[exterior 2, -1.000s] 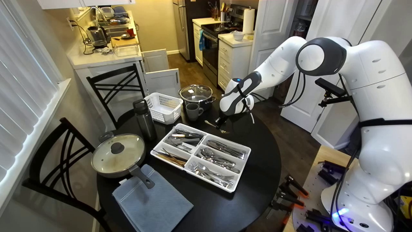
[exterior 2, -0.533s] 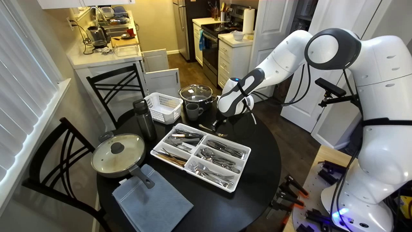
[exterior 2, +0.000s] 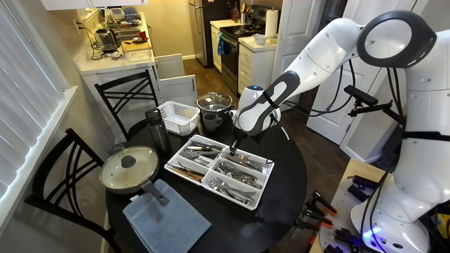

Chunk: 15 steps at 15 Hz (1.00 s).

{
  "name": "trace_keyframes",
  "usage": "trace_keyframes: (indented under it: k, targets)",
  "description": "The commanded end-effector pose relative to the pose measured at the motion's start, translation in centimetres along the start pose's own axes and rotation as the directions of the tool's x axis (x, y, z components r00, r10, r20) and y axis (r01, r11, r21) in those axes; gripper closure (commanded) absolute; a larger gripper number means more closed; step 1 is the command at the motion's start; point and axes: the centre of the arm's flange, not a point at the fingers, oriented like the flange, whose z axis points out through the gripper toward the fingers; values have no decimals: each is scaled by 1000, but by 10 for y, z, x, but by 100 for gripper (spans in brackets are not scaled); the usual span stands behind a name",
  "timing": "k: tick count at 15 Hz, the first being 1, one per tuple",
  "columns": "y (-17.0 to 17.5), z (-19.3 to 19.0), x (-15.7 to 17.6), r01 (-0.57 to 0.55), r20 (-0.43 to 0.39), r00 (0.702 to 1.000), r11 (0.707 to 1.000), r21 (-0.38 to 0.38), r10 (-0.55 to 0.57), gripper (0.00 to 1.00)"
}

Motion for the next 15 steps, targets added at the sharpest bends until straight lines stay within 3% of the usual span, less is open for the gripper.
trace_keyframes:
  k: [1,3,5,9,15]
  targets:
    - [-43,-22,-26,155,66,985,984,93,-161,99]
    - [-63,-25,-30,213,90,970,965,151,-228,99]
    - [-80,-27,-31,166,152,970,975,150,-188,99]
    - [-93,-29,-37,50,298,952,995,92,-75,99]
    - [-101,-10,-36,-65,388,920,997,31,48,99]
